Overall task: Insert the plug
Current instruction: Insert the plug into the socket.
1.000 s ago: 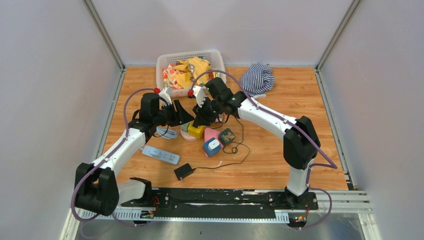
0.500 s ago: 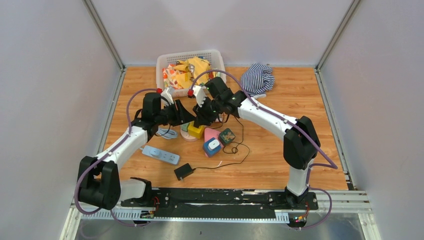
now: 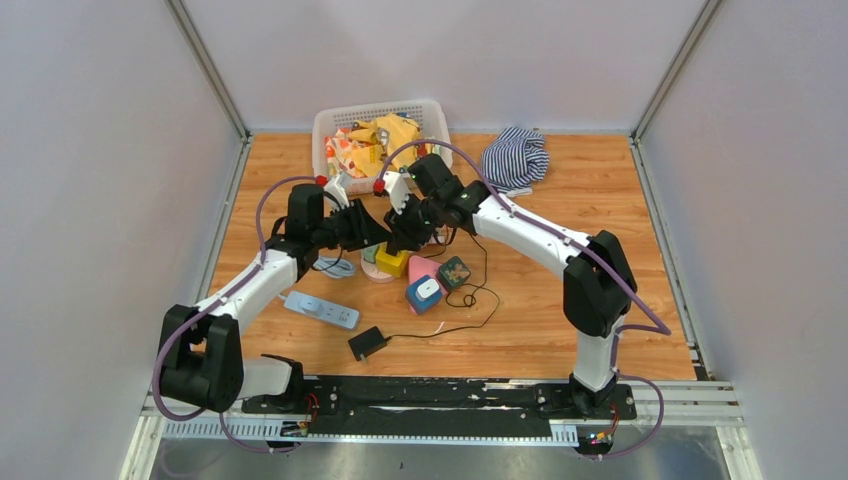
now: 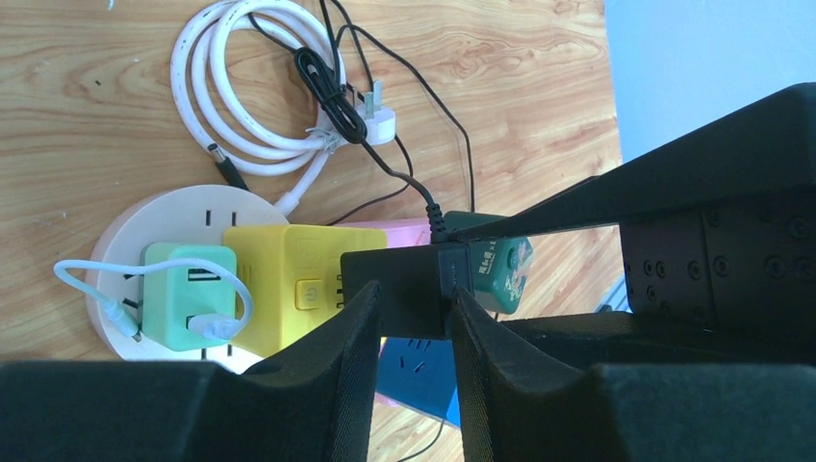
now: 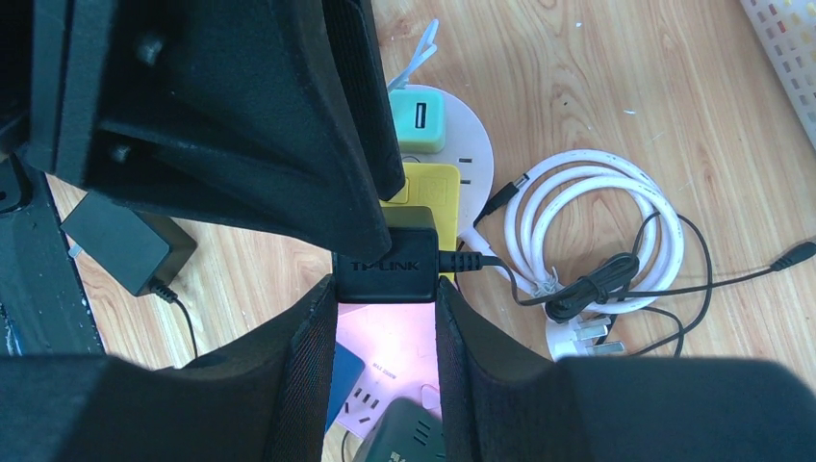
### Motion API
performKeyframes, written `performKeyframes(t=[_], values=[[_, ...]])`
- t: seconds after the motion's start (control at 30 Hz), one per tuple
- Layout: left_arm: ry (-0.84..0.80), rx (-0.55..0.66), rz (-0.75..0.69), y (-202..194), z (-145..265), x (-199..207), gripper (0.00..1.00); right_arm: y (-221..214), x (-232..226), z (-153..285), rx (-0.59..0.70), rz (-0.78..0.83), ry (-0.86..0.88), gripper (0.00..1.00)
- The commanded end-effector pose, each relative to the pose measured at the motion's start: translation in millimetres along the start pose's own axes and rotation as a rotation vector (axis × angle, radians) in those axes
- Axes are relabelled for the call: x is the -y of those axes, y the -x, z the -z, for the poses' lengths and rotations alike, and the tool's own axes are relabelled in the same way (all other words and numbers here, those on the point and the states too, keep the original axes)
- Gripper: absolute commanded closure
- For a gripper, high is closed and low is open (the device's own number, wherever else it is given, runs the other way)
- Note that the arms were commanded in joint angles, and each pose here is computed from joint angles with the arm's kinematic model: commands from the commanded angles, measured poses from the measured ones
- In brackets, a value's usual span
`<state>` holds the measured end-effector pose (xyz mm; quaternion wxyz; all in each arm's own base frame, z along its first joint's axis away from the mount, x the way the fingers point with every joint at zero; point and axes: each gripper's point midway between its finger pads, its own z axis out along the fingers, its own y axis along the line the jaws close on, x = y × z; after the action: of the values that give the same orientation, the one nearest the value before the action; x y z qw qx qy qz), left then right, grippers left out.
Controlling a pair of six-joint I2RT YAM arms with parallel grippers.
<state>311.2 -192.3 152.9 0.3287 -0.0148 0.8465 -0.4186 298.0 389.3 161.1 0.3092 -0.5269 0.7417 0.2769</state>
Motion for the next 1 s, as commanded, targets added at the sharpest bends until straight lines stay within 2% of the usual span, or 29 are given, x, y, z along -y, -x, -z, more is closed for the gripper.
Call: performKeyframes(t=[0.0, 0.33, 0.63, 0.97], values=[[0.080, -0.035, -0.004, -9, 0, -20, 0.66, 5, -7, -4, -0.005, 0.014, 0.026, 1.00], [0.215, -0.057, -0.039, -14, 6, -45, 0.79, -4, -11, -10, -0.029, 0.004, 0.038, 1.00], [0.248, -0.136, -0.079, -31, 5, -48, 0.83, -32, -21, -18, -0.092, -0.023, 0.052, 1.00], [0.286, -0.169, -0.087, -36, 6, -55, 0.85, -60, -23, -34, -0.160, -0.038, 0.057, 1.00]])
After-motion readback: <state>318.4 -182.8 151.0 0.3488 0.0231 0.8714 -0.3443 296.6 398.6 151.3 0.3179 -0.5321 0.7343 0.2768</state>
